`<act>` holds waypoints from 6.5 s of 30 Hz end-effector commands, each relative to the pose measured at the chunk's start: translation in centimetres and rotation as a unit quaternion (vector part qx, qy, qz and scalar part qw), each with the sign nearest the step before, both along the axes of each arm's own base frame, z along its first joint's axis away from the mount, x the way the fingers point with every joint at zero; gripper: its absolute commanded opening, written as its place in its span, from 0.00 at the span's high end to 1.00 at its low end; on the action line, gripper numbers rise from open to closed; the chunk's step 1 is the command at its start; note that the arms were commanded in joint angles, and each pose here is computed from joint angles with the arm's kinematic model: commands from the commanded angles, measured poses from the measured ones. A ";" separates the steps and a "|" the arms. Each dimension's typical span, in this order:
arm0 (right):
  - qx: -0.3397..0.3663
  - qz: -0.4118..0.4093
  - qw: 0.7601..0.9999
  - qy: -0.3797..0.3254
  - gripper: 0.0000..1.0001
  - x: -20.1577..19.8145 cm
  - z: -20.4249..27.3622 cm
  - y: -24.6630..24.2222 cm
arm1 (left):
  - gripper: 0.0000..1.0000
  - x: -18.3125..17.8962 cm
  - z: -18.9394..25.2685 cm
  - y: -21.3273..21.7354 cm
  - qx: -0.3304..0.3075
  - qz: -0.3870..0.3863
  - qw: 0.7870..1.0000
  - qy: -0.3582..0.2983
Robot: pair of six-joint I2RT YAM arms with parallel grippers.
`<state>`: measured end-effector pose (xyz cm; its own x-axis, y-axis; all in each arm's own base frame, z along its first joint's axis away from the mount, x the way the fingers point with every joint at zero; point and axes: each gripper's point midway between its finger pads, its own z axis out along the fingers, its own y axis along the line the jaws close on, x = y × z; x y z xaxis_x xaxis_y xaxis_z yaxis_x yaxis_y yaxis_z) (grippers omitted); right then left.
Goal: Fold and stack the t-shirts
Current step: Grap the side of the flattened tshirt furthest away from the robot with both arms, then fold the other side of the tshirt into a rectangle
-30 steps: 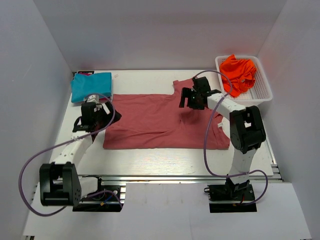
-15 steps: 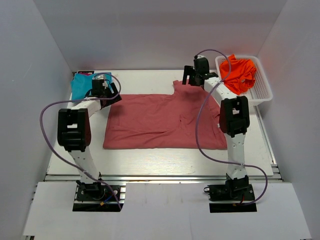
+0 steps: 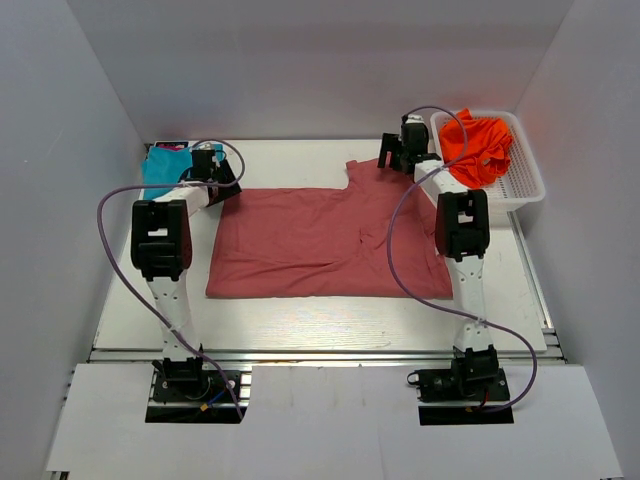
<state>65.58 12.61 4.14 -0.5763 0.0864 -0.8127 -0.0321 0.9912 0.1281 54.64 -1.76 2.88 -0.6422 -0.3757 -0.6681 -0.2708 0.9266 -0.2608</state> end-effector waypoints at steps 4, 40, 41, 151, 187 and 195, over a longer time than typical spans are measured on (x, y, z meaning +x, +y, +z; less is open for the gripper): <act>0.000 0.027 0.997 -0.077 0.09 3.6 1.4 0.7 | 0.42 -0.2 -2.7 -1.0 -0.013 -0.021 0.999 0.032; -0.025 0.149 0.962 -0.225 1.00 -3.9 12.3 3.4 | 0.93 -1.9 3.2 -2.9 -0.029 -0.072 0.995 -0.066; -0.024 0.147 0.963 -0.226 1.00 -3.9 12.4 3.2 | 0.85 -1.3 3.4 -2.3 -0.018 -0.060 0.996 -0.071; 0.135 -0.080 0.982 -0.108 0.39 -38.9 6.6 -7.0 | 0.09 -23.0 7.1 4.7 0.037 0.226 0.973 -0.040; -0.038 0.052 0.990 0.128 1.00 -26.3 1.9 4.1 | 0.00 -19.6 0.7 -7.6 -0.075 -0.113 0.990 0.044; 0.022 0.076 0.989 0.127 1.00 -31.1 3.6 5.4 | 0.00 -20.4 0.0 -7.4 -0.075 -0.106 0.990 0.054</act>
<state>35.94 17.02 6.50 -0.7728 -0.0236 -0.6343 -0.1350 0.9826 0.1279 35.63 -9.69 3.49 -0.7667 -0.3133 -0.5604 -0.0810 0.9131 -0.3997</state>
